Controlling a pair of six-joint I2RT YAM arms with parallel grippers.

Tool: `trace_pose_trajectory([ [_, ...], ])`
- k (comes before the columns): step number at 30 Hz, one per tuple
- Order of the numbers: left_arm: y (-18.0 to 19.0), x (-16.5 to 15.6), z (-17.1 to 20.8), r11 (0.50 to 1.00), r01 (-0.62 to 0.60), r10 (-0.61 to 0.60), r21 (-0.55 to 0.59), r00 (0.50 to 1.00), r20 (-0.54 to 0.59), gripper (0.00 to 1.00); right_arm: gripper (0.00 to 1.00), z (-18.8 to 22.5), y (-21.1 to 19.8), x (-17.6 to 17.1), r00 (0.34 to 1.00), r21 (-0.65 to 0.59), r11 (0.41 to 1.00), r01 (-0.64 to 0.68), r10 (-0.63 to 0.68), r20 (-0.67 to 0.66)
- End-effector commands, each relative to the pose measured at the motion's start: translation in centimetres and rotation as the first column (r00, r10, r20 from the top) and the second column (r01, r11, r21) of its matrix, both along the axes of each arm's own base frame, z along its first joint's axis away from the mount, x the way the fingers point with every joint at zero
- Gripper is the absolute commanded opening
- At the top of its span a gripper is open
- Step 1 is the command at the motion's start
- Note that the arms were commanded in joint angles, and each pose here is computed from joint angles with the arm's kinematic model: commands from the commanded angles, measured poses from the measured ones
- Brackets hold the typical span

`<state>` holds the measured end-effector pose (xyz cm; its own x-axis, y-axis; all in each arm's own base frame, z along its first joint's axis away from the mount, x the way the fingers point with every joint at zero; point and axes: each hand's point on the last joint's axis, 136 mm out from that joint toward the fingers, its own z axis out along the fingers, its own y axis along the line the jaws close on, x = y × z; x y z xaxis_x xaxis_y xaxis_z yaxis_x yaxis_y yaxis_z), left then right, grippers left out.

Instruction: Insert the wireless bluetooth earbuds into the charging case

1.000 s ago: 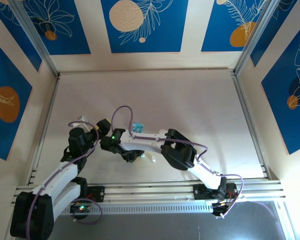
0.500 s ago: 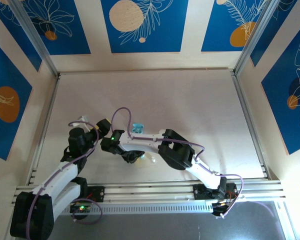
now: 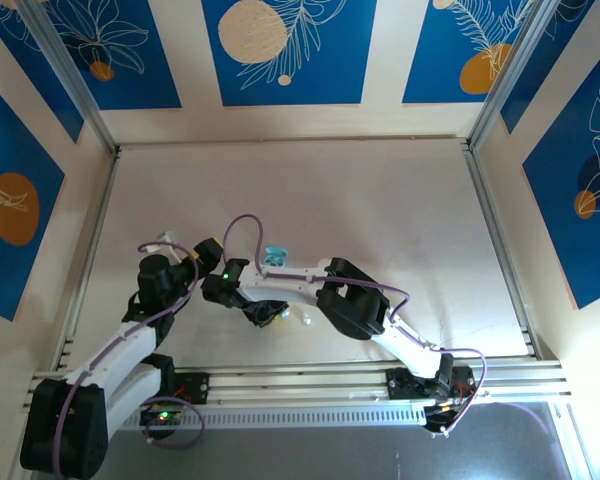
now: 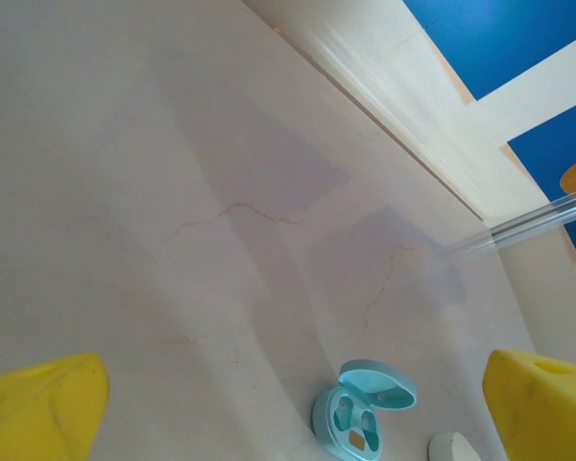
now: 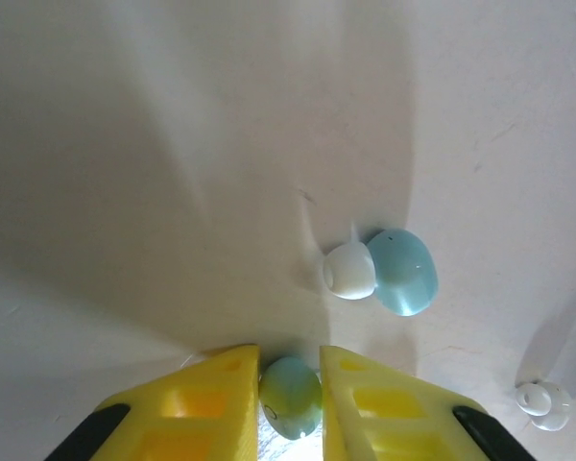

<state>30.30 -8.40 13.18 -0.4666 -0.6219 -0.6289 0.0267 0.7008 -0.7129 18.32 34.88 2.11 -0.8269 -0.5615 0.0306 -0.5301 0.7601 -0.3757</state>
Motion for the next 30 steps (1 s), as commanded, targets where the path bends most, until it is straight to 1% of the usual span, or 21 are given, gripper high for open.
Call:
trace_pose_trajectory([
  [1, -0.4, 0.2, 0.5, 1.000, 0.027, -0.027, -0.008, 0.999, 0.027, 1.00, 0.20, 0.6, -1.0, 0.4, 0.999, -0.016, 0.999, 0.036, -0.036, 0.011],
  [4, -0.6, 0.2, 0.7, 0.999, 0.039, -0.038, -0.016, 0.999, 0.034, 1.00, 0.19, 1.6, -1.3, 0.6, 0.998, 0.010, 0.998, 0.057, -0.057, 0.027],
  [8, -1.4, 0.2, 1.4, 0.996, 0.081, -0.079, -0.035, 0.995, 0.064, 1.00, 0.19, 3.2, -1.5, 0.9, 0.995, 0.086, 0.993, 0.084, -0.089, 0.048],
  [12, -2.5, 0.0, 2.3, 0.990, 0.135, -0.130, -0.043, 0.985, 0.111, 1.00, 0.19, 5.0, -1.6, 1.0, 0.989, 0.228, 0.966, 0.124, -0.139, 0.049],
  [15, -3.6, -0.2, 3.0, 0.984, 0.174, -0.168, -0.029, 0.975, 0.148, 1.00, 0.19, 6.6, -2.2, 1.4, 0.981, 0.352, 0.922, 0.161, -0.188, 0.045],
  [19, -5.4, -0.7, 3.9, 0.971, 0.240, -0.235, -0.001, 0.952, 0.196, 1.00, 0.19, 8.9, -2.9, 1.8, 0.973, 0.527, 0.830, 0.181, -0.229, 0.026],
  [21, -6.4, -1.0, 4.4, 0.960, 0.279, -0.275, 0.014, 0.935, 0.223, 1.00, 0.19, 9.8, -3.4, 1.9, 0.969, 0.598, 0.777, 0.195, -0.249, 0.007],
  [23, -7.6, -1.4, 4.9, 0.948, 0.318, -0.316, 0.034, 0.916, 0.246, 1.00, 0.20, 10.5, -3.6, 1.9, 0.966, 0.673, 0.710, 0.208, -0.257, -0.028],
  [27, -11.1, -2.9, 6.2, 0.898, 0.425, -0.438, 0.113, 0.844, 0.309, 1.00, 0.20, 11.9, -4.1, 2.0, 0.959, 0.811, 0.530, 0.249, -0.252, -0.129],
  [30, -13.7, -4.3, 6.7, 0.849, 0.498, -0.527, 0.173, 0.780, 0.337, 1.00, 0.20, 12.8, -4.7, 2.1, 0.953, 0.869, 0.410, 0.277, -0.235, -0.193],
])
